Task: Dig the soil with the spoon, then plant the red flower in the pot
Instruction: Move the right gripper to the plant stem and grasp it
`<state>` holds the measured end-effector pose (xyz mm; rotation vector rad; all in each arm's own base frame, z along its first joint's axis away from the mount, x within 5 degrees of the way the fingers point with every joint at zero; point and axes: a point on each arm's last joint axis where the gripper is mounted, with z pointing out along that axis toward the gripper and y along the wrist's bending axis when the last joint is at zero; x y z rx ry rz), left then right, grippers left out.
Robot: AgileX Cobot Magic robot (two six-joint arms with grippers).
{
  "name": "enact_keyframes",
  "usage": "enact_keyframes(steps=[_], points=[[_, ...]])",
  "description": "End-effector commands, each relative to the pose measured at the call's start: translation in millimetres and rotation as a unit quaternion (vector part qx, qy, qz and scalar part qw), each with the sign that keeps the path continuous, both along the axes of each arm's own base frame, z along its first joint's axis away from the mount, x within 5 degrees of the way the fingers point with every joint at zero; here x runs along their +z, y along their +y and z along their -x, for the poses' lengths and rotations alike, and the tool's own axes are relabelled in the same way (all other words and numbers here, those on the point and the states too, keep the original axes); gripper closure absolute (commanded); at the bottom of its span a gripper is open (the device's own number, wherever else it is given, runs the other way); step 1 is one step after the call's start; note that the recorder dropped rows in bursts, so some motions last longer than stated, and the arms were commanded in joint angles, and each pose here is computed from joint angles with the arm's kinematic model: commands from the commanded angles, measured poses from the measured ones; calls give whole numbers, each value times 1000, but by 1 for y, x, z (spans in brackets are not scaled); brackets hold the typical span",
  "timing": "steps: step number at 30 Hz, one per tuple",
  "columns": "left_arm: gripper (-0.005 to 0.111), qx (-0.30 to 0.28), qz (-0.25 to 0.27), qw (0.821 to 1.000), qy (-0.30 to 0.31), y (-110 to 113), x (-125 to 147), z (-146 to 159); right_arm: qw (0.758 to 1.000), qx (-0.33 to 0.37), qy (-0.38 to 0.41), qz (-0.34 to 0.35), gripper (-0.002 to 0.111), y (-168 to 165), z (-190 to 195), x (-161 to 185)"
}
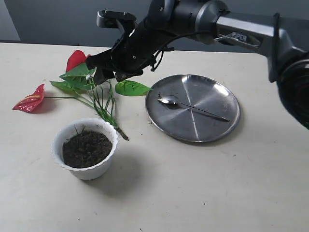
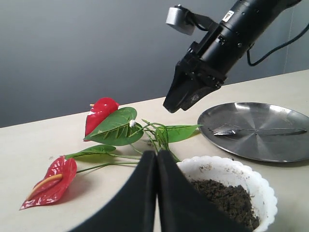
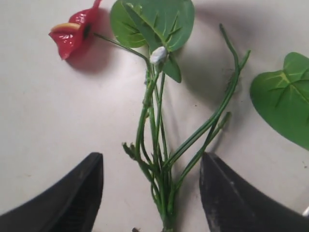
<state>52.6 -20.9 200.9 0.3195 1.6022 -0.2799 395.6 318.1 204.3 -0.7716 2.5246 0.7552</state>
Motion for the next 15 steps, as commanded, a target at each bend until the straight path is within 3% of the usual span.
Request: enact_keyframes(steps=[1,4,15], points=[[106,-2,5,1000,-6,0,1,0,1000,2,6,30,50,5,-13,-6],[106,-2,5,1000,-6,0,1,0,1000,9,4,20,45,13,-15,-2],[106,-2,5,1000,-6,0,1,0,996,50,-33,71,46,36,-7,-20]])
